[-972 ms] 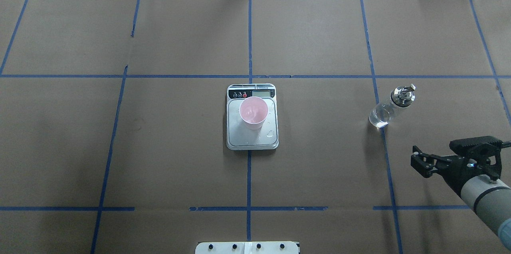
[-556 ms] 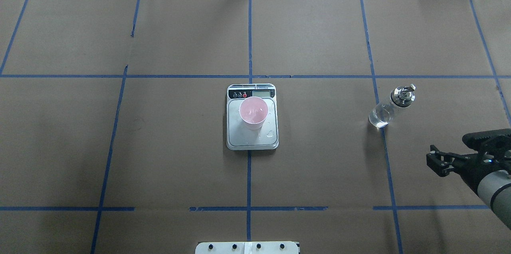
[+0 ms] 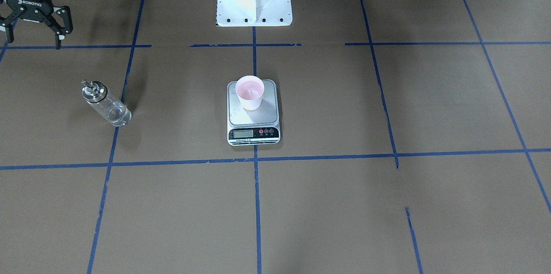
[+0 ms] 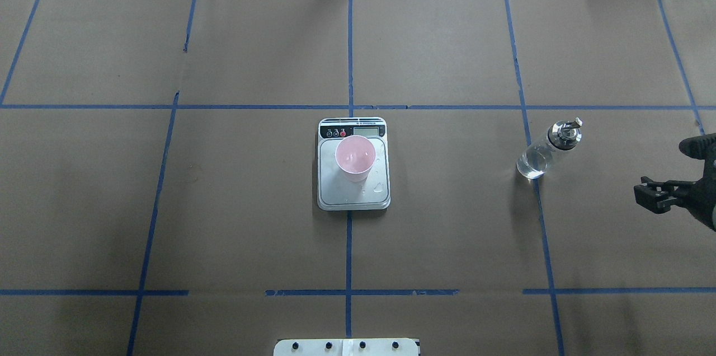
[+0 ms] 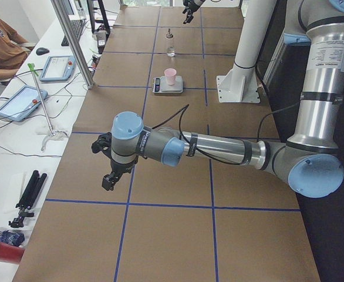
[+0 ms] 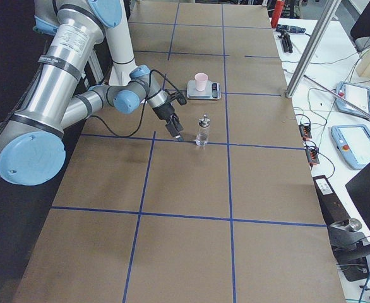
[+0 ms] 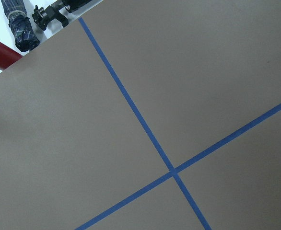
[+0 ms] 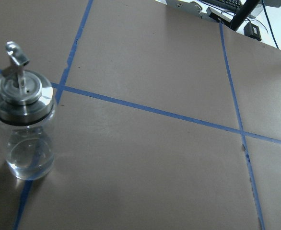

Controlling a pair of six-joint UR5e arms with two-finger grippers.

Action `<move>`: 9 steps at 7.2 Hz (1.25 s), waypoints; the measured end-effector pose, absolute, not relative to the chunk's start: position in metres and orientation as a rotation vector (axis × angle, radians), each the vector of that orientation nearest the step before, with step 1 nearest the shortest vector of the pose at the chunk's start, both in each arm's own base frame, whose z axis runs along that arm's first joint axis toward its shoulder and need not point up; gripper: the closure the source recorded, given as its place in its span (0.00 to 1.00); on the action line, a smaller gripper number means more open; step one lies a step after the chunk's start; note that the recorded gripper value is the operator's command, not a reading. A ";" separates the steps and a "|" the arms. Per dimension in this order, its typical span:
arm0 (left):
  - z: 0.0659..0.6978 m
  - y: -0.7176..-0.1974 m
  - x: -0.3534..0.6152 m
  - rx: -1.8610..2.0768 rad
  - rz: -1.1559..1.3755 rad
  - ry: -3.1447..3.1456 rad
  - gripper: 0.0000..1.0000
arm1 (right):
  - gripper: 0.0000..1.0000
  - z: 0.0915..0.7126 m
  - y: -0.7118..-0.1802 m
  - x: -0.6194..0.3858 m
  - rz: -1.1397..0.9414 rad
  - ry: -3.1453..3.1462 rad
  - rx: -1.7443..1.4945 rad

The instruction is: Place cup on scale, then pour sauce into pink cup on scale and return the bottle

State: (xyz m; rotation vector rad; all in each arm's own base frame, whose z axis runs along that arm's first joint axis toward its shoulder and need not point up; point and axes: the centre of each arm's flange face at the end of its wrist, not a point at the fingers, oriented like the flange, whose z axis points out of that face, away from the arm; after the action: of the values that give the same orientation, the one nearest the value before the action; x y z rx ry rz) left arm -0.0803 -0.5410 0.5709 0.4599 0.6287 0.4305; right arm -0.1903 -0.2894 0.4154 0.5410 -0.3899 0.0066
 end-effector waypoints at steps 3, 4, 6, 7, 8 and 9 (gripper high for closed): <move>0.567 -0.542 -0.080 0.466 0.432 0.627 0.00 | 0.00 0.446 -0.357 -0.105 -0.187 -0.452 0.426; 0.564 -0.542 -0.080 0.471 0.434 0.626 0.00 | 0.00 0.478 -0.383 -0.066 -0.250 -0.497 0.389; 0.564 -0.541 -0.080 0.471 0.435 0.626 0.00 | 0.00 0.558 -0.412 0.009 -0.313 -0.622 0.325; 0.569 -0.539 -0.079 0.463 0.433 0.630 0.00 | 0.00 0.591 -0.411 0.035 -0.310 -0.690 0.288; 0.579 -0.532 -0.079 0.432 0.425 0.642 0.00 | 0.00 0.612 -0.405 0.054 -0.308 -0.732 0.246; 0.593 -0.524 -0.078 0.375 0.407 0.658 0.00 | 0.00 0.620 -0.405 0.067 -0.304 -0.751 0.211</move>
State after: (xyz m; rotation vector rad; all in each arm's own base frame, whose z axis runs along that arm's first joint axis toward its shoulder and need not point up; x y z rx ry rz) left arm -0.0785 -0.5245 0.5926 0.3749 0.6583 0.4069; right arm 0.0675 -0.4048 0.6204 0.2111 -0.7506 -0.3045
